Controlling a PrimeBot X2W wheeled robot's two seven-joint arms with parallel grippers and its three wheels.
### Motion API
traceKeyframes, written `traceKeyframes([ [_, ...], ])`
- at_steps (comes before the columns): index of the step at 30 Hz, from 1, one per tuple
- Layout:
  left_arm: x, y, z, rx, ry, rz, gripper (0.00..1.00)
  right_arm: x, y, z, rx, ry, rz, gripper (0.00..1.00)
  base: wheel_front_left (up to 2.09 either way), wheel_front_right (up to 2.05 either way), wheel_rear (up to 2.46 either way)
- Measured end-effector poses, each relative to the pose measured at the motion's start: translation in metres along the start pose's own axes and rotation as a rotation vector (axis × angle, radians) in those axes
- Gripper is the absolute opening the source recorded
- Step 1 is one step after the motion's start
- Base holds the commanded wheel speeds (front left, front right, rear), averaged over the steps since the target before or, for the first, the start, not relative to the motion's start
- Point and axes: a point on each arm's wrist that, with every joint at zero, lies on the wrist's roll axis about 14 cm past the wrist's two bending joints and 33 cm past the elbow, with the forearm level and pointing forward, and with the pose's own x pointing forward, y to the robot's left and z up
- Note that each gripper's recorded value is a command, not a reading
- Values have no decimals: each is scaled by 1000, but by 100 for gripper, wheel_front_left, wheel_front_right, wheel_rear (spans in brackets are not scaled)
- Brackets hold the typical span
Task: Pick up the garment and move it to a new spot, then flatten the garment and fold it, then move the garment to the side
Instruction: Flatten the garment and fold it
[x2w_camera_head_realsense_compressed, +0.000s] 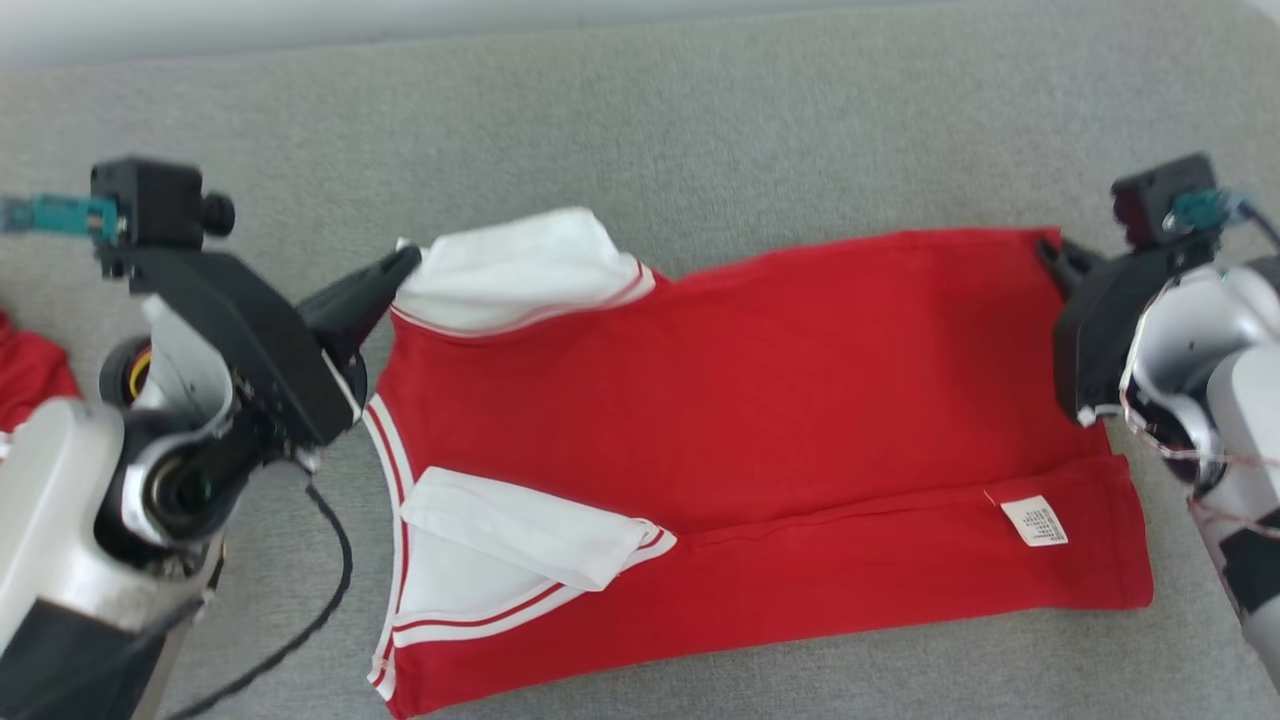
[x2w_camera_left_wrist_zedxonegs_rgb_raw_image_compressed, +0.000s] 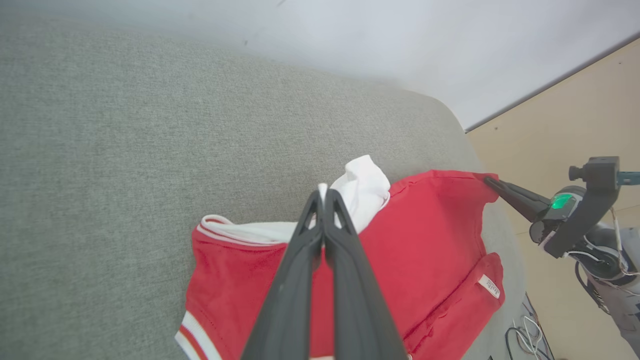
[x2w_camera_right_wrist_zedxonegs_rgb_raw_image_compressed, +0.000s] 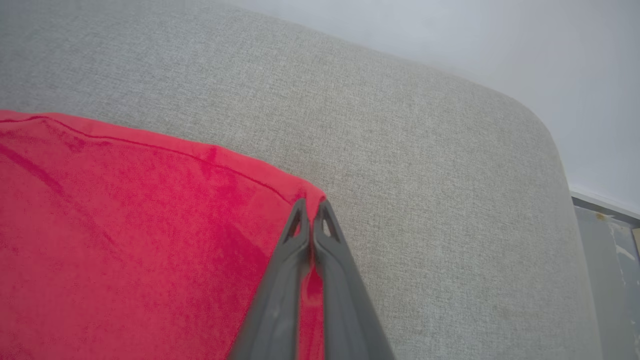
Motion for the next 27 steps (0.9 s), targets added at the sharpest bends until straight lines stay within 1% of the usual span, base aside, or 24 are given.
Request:
traceKeyframes([
  [3, -13, -6, -6, -13, -14, -8, 0, -7, 4, -8, -28, 19, 8, 0, 0, 0, 0],
  [6, -23, -12, -28, -37, 5, -20, 0, -13, 6, -19, -46, 41, 16, 0, 0, 0, 0],
  [12, -40, -10, -69, -96, 22, 15, 0, -18, 10, -43, -70, 102, 33, 0, 0, 0, 0],
  [18, -51, -9, -104, -175, 29, 51, 0, -20, -1, -53, -151, 139, 11, 0, 0, 0, 0],
  [27, -66, -4, -121, -265, -2, 88, 0, -22, 0, -63, -217, 183, 28, 0, 0, 0, 0],
])
